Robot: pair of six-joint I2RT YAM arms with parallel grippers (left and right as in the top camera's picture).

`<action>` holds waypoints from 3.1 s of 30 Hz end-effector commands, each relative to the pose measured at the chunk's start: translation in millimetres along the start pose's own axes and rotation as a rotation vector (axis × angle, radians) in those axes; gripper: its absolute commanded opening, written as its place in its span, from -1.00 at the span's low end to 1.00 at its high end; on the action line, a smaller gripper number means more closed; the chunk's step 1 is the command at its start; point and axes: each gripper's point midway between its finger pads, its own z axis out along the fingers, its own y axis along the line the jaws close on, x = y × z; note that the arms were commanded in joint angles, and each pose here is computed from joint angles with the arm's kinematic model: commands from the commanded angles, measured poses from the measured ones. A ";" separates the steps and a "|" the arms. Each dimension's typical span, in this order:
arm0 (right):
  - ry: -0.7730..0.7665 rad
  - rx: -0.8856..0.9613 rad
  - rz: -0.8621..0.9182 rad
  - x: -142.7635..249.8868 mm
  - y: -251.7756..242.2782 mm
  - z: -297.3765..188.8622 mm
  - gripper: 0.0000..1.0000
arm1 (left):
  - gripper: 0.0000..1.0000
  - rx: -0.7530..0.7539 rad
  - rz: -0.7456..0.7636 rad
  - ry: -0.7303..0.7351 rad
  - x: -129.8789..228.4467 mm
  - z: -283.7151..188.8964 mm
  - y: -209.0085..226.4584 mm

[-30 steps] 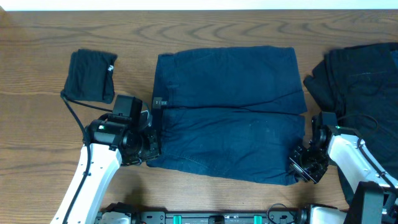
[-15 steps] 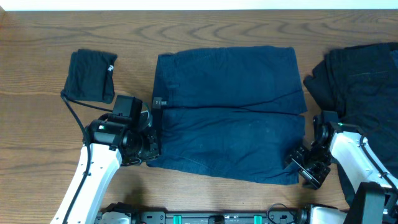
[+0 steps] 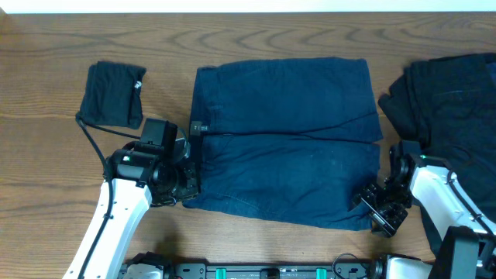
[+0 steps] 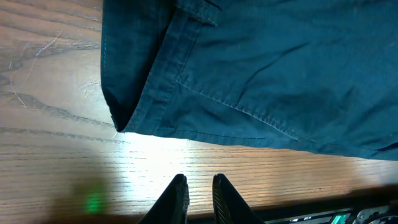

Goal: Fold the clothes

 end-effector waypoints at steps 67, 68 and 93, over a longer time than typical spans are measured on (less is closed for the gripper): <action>0.027 -0.085 -0.088 4.0 12.1 9.2 -0.98 | -0.12 -0.019 -0.031 0.025 6.5 1.4 4.9; 0.034 -0.094 -0.089 5.2 13.7 9.1 -0.98 | -0.12 -0.022 -0.047 0.032 8.3 1.3 5.5; -0.016 -0.153 -0.155 -6.5 27.7 7.5 -0.97 | 0.11 -0.147 -0.541 -0.045 21.4 68.2 55.7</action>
